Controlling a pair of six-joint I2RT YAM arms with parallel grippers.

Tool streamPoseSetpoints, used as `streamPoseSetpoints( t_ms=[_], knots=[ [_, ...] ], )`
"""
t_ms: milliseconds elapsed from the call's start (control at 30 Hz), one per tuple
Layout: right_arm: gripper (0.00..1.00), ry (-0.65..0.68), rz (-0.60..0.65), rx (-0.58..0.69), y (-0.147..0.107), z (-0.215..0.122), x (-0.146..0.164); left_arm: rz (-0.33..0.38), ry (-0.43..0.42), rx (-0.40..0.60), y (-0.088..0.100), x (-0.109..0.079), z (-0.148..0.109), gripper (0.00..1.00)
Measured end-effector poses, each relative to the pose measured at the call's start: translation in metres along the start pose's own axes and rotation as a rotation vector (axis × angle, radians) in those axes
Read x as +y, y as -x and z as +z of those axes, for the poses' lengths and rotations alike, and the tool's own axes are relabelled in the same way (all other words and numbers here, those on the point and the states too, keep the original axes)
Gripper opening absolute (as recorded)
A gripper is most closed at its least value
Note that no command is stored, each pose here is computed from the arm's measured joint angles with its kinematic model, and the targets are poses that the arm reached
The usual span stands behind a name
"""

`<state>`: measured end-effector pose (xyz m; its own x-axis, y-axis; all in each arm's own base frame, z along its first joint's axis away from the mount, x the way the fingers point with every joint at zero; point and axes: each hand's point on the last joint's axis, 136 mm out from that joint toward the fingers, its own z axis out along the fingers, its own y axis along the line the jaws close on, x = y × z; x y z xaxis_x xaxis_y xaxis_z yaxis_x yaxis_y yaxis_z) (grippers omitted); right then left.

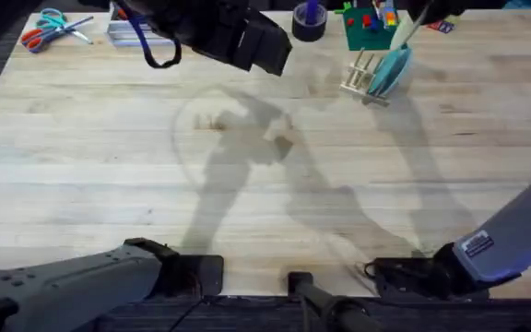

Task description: Pick up the plates from the table one by one and place each into a slot on the dish rack.

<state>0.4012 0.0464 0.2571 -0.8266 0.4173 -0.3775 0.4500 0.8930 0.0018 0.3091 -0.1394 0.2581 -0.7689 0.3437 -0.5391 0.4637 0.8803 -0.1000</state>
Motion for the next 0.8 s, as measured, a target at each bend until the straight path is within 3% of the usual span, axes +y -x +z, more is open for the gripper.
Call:
streamPoseSetpoints(
  t_ms=[800],
  knots=[
    [0.03, -0.048, -0.023, 0.065, 0.0, 0.054, 0.018, 0.0, 0.0, 0.0, 0.0, 0.0, 0.0, 0.995]
  ],
)
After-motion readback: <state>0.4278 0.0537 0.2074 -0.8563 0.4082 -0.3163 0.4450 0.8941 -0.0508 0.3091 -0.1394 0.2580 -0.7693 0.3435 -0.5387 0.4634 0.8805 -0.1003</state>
